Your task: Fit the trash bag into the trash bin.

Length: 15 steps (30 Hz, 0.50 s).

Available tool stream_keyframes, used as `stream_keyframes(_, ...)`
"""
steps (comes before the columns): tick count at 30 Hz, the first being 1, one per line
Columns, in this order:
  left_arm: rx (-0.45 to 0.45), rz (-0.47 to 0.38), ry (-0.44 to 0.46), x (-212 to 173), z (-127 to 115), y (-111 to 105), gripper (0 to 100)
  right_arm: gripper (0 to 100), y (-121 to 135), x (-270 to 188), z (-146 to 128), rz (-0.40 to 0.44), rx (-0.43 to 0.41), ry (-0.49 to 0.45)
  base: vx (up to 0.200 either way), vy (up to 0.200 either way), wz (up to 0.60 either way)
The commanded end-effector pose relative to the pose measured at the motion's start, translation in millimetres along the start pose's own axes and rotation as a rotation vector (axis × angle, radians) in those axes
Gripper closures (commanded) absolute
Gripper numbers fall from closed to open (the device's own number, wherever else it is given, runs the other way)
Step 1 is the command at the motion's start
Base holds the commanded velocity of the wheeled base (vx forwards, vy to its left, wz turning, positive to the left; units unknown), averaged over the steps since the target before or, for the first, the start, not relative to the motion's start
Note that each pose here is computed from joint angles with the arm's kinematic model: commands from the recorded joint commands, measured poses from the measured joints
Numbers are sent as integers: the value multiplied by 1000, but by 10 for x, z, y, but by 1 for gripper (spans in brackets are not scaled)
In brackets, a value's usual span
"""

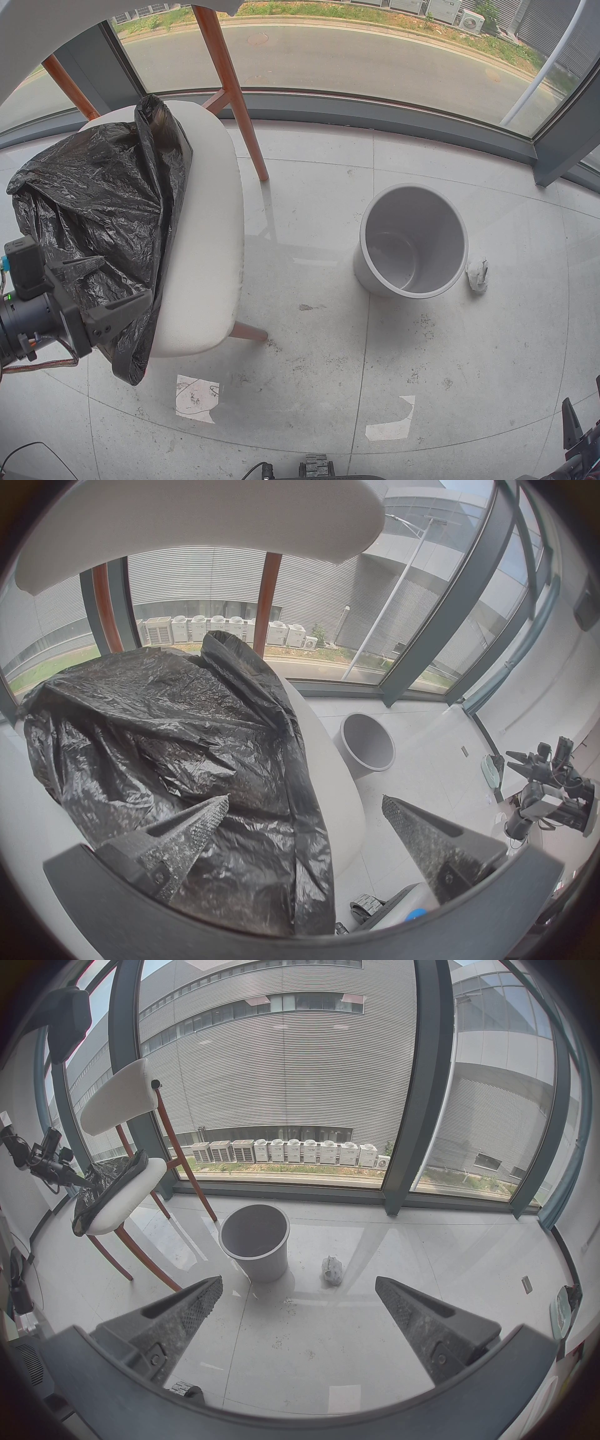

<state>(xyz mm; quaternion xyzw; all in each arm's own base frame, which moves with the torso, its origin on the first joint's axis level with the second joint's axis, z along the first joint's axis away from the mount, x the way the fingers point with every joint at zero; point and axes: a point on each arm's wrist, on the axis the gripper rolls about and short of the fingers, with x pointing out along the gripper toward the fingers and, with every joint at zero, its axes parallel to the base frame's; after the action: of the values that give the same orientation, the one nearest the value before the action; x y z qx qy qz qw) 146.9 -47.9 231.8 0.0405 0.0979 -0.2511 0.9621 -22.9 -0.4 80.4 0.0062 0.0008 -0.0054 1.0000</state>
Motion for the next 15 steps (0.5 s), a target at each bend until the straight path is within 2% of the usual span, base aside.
stream_keyframes(1, -22, 21, 40, 206, 29, 54, 0, 0, -1, 4, -47, 0, 0, 6, 0, 0, 0)
stream_keyframes(6, -29, 40, 59, 292, 29, 75, 0, 0, -1, 4, -47, 0, 0, 6, 0, 0, 0)
stream_keyframes(9, -45, 83, 88, 365, -3, 99, 0, 0, -1, 4, -47, 0, 0, 6, 0, 0, 0)
stream_keyframes(15, -45, 90, 74, 377, 44, 104, 0, 0, -1, 4, -47, 0, 0, 6, 0, 0, 0)
